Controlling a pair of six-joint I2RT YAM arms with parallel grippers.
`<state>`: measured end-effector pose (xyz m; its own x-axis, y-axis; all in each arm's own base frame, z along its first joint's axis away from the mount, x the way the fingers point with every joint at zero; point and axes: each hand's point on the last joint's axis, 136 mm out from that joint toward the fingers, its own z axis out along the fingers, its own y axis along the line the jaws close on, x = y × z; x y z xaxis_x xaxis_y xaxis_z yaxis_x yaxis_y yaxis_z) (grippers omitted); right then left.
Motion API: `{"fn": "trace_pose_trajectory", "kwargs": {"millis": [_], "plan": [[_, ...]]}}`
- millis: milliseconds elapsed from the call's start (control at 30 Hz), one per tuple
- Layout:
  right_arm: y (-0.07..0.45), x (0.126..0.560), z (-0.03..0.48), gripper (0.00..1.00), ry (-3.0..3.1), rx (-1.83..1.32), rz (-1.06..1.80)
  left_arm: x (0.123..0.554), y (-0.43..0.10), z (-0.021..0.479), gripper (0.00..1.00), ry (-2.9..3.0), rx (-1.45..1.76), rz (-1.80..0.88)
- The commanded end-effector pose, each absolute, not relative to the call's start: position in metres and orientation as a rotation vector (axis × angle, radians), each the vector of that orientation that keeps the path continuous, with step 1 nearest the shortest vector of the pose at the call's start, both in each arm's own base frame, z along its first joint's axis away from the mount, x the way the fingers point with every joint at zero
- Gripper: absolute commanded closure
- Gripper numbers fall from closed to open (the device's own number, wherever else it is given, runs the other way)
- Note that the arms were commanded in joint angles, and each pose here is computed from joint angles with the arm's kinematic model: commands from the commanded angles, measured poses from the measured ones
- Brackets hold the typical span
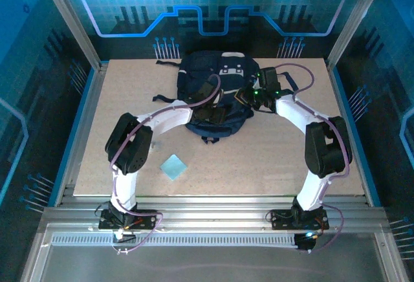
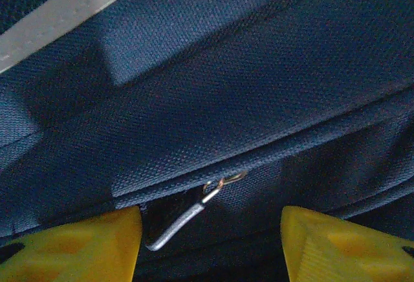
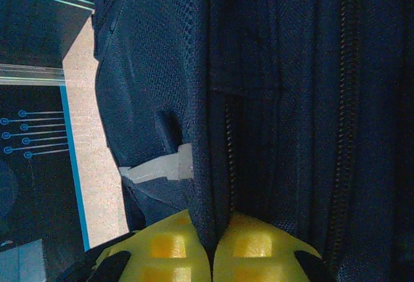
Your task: Pack the student bag
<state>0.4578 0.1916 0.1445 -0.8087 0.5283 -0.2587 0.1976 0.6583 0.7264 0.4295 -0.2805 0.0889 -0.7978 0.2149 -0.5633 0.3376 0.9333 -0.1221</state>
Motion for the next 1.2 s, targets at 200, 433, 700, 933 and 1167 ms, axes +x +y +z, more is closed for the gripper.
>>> {"fn": "trace_pose_trajectory", "kwargs": {"millis": [200,433,700,933,1167], "plan": [[0.194,0.463,0.209,1.0,2.28,0.438,1.053,0.454,-0.287,0.085,0.87,2.456,0.484,-0.27],[0.169,0.465,0.194,1.0,2.296,0.495,0.967,0.435,-0.278,0.112,1.0,2.442,0.468,-0.32],[0.138,0.471,0.184,1.0,2.312,0.522,0.9,0.423,-0.212,0.097,1.0,2.575,0.327,-0.226],[0.115,0.479,0.178,1.0,2.343,0.493,0.818,0.424,-0.173,0.092,1.0,2.632,0.29,-0.148],[0.085,0.507,0.171,1.0,2.374,0.506,0.657,0.389,-0.222,0.117,1.0,2.603,0.541,-0.27]]}}
